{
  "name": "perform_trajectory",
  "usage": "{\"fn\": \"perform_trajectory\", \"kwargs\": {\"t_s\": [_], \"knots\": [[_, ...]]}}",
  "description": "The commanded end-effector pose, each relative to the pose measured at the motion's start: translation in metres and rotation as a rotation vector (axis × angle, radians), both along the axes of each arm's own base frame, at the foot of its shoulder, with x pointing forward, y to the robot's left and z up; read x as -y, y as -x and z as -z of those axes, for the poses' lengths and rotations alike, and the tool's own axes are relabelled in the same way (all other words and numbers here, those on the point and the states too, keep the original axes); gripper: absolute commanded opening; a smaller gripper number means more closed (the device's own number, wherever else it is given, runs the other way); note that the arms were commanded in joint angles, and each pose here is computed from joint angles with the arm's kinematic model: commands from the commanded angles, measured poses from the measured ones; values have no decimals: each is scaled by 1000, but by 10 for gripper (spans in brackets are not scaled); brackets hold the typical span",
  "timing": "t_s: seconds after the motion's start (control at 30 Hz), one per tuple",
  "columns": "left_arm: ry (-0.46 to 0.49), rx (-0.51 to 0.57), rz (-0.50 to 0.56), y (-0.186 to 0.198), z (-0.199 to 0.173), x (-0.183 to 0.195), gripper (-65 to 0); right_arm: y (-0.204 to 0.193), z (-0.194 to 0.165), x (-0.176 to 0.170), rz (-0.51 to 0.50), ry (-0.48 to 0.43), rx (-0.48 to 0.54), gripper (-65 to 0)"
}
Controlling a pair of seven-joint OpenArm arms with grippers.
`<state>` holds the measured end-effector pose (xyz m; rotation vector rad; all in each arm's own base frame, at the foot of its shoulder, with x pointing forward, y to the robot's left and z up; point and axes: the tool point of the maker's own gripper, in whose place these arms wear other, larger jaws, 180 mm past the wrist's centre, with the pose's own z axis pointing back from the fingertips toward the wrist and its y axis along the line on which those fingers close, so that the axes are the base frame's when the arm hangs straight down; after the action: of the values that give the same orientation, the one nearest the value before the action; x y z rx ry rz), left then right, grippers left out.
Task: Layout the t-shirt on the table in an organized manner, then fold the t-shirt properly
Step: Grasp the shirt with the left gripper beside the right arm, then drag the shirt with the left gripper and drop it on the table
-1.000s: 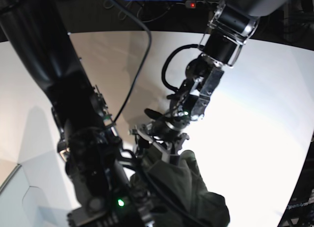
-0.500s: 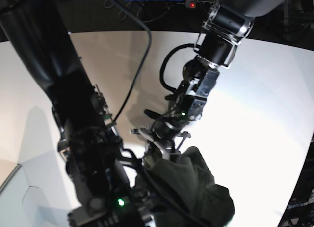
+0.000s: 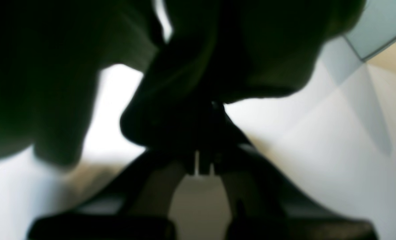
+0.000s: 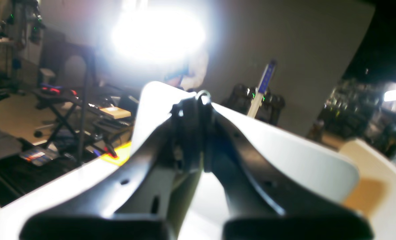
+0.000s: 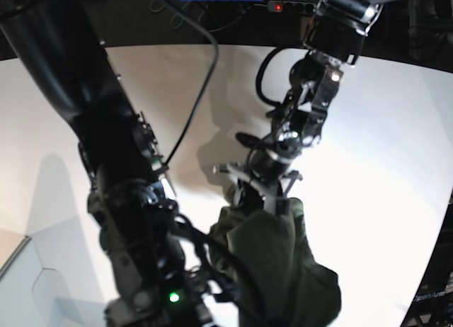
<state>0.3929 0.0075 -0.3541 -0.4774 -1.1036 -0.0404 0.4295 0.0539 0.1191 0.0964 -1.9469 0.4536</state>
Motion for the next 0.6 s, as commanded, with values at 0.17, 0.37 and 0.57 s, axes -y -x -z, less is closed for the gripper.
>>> {"fn": "perform_trajectory", "kwargs": {"t_s": [0.17, 0.37, 0.57], "knots": [[-13, 63, -3, 10, -16, -17, -646, -13, 0, 20, 37, -65, 2, -650], [-24, 92, 10, 25, -26, -25, -646, -30, 34, 20, 37, -63, -40, -650], [-33, 109, -29, 36, -34, -48, -646, -57, 49, 57, 119, -96, -84, -650]]}}
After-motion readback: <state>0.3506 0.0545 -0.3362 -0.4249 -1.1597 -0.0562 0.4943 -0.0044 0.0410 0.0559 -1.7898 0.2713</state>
